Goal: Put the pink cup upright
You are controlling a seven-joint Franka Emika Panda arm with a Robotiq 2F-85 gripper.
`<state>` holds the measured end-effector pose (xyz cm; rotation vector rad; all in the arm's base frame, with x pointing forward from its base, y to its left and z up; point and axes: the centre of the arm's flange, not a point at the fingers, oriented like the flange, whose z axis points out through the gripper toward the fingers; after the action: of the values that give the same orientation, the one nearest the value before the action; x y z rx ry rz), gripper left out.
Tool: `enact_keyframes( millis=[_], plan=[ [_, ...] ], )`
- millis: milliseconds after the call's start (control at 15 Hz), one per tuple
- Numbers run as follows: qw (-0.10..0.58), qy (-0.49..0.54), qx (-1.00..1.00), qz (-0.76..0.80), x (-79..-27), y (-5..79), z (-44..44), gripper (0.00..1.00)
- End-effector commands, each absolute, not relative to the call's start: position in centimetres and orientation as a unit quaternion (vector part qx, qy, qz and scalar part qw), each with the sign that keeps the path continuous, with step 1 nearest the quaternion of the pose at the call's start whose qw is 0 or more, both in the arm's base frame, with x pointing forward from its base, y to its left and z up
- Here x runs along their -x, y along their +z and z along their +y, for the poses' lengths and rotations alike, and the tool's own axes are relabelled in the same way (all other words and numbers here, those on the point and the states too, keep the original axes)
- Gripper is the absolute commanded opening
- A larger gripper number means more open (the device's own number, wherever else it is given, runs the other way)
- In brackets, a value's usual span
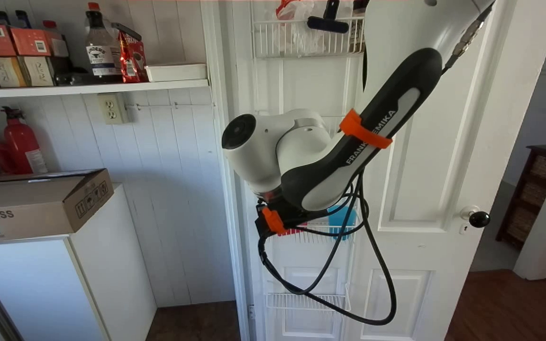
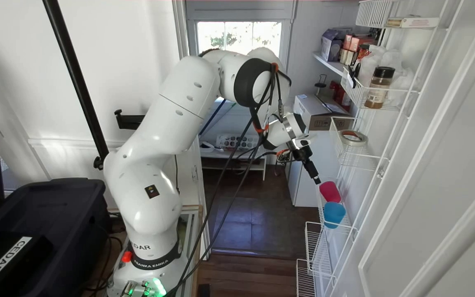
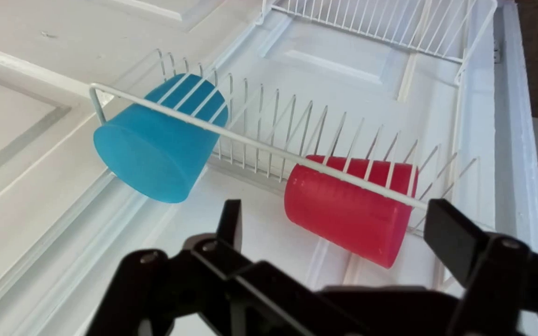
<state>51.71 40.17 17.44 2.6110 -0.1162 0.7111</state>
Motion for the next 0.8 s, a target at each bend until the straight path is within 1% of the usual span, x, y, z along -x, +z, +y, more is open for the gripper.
enact_keyframes(
  millis=[0,333,733],
  plan=[
    [0.218,0.298,-0.928,-0.045,-53.3,16.1,41.2,1.00],
    [0.222,0.325,-0.919,-0.039,-54.6,14.8,41.5,1.00],
    [0.236,0.329,-0.914,-0.035,-55.5,13.4,41.2,1.00]
  ],
)
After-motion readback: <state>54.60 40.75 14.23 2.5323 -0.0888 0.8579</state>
